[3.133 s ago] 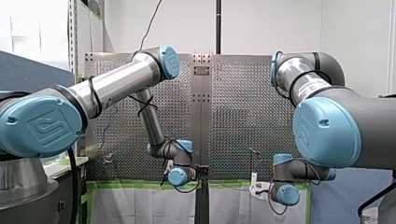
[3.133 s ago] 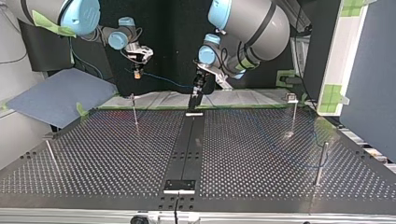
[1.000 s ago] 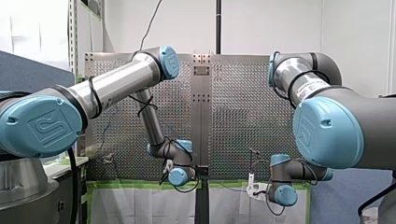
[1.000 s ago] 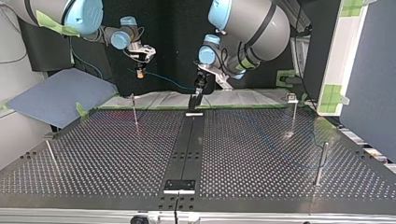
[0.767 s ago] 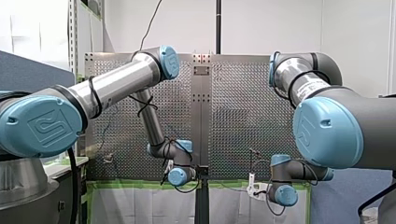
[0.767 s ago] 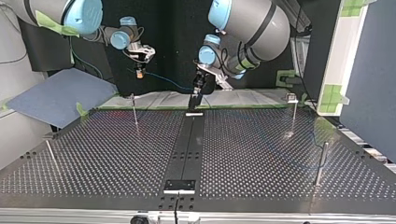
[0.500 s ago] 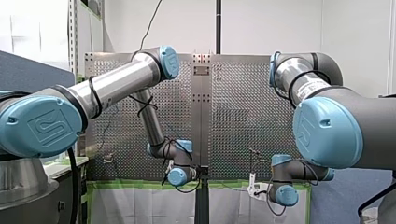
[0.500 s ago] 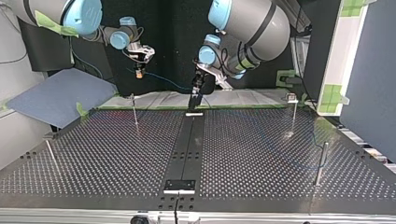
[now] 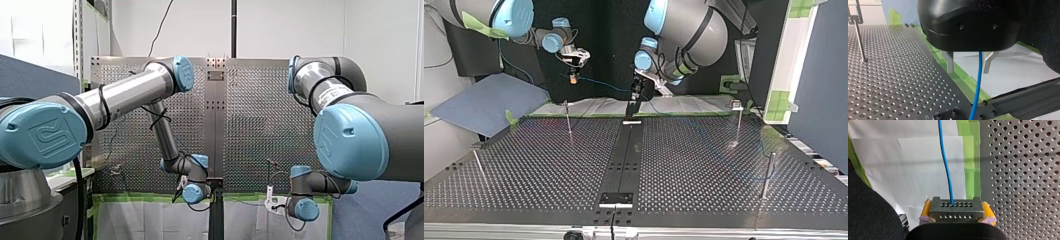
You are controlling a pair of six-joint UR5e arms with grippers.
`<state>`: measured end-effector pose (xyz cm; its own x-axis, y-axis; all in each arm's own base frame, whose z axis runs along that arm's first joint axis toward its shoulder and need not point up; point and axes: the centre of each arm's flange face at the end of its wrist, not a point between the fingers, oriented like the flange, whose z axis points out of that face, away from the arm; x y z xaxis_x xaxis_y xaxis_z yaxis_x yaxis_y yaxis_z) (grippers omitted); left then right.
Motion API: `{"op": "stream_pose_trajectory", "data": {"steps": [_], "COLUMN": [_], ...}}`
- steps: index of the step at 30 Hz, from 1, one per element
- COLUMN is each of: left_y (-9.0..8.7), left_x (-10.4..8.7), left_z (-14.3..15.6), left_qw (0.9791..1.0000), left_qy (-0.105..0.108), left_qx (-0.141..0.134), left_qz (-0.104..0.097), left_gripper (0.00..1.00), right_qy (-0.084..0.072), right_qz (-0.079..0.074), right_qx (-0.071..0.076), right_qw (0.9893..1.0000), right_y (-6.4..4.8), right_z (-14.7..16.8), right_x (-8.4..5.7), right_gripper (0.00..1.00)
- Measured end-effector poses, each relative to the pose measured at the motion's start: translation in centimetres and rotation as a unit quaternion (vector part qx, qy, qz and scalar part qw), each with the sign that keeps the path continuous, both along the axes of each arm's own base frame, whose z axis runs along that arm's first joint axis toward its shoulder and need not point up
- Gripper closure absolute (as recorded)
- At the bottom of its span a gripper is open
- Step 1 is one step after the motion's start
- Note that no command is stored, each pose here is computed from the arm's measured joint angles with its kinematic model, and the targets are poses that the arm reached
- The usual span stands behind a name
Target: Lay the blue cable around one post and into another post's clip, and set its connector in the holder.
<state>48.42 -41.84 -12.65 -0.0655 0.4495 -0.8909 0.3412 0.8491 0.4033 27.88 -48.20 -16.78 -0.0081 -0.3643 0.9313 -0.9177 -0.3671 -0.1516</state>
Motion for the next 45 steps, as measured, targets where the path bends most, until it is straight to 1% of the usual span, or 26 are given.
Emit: {"op": "stream_pose_trajectory", "data": {"steps": [6, 13, 21, 22, 23, 24, 26, 27, 28, 36, 37, 39, 40, 42, 43, 44, 45], "left_y": [0.19, 0.48, 0.48, 0.48, 0.48, 0.48, 0.48, 0.48, 0.46, 0.22, 0.15, 0.02, -0.06, -0.15, -0.19, -0.22, -0.24], "left_x": [0.15, 0.16, 0.26, 0.27, 0.28, 0.28, 0.29, 0.29, 0.28, 0.17, 0.12, 0.05, 0.00, -0.07, -0.10, -0.12, -0.14], "left_z": [-0.08, -0.26, -0.25, -0.24, -0.24, -0.24, -0.24, -0.24, -0.24, -0.26, -0.26, -0.25, -0.23, -0.23, -0.23, -0.23, -0.24], "left_qw": [1.0000, 0.9999, 0.9999, 0.9999, 0.9999, 0.9999, 0.9999, 0.9999, 0.9998, 0.9996, 0.9996, 0.9995, 0.9995, 0.9994, 0.9994, 0.9994, 0.9994], "left_qy": [0.003, 0.014, 0.014, 0.014, 0.014, 0.014, 0.014, 0.014, 0.015, 0.016, 0.017, 0.017, 0.017, 0.017, 0.017, 0.017, 0.017], "left_qx": [-0.001, 0.004, 0.003, 0.003, 0.003, 0.003, 0.003, 0.003, 0.003, 0.000, 0.000, 0.000, 0.000, -0.001, -0.001, -0.001, -0.001], "left_qz": [0.002, -0.004, -0.008, -0.008, -0.008, -0.008, -0.008, -0.008, -0.010, -0.021, -0.023, -0.026, -0.027, -0.029, -0.030, -0.030, -0.030], "left_gripper": [0.48, 0.48, 0.48, 0.51, 0.57, 0.57, 0.69, 0.69, 0.72, 0.72, 0.75, 0.75, 0.78, 0.78, 0.85, 0.88, 0.88], "right_qy": [-0.001, -0.005, -0.007, -0.007, -0.007, -0.007, -0.007, -0.007, -0.008, -0.013, -0.013, -0.013, -0.013, -0.013, -0.013, -0.013, -0.013], "right_qz": [0.000, -0.002, -0.002, -0.002, -0.002, -0.002, -0.003, -0.003, -0.003, -0.008, -0.009, -0.010, -0.011, -0.012, -0.012, -0.012, -0.013], "right_qx": [0.000, -0.001, -0.001, -0.001, -0.001, -0.002, -0.002, -0.002, -0.002, -0.005, -0.005, -0.006, -0.006, -0.006, -0.006, -0.006, -0.006], "right_qw": [1.0000, 1.0000, 1.0000, 1.0000, 1.0000, 1.0000, 1.0000, 1.0000, 1.0000, 0.9999, 0.9999, 0.9999, 0.9998, 0.9998, 0.9998, 0.9998, 0.9998], "right_y": [0.02, -0.14, -0.16, -0.16, -0.16, -0.17, -0.18, -0.19, -0.21, -0.48, -0.52, -0.60, -0.62, -0.67, -0.69, -0.71, -0.73], "right_z": [0.00, 0.03, -0.01, -0.01, -0.01, -0.01, -0.01, -0.02, -0.02, -0.04, -0.04, -0.06, -0.07, -0.08, -0.08, -0.08, -0.09], "right_x": [0.05, -0.09, -0.11, -0.10, -0.11, -0.11, -0.13, -0.15, -0.17, -0.46, -0.50, -0.60, -0.65, -0.74, -0.77, -0.80, -0.83], "right_gripper": [1.00, 1.00, 1.00, 1.00, 1.00, 1.00, 1.00, 1.00, 1.00, 1.00, 1.00, 1.00, 1.00, 1.00, 1.00, 1.00, 1.00]}}
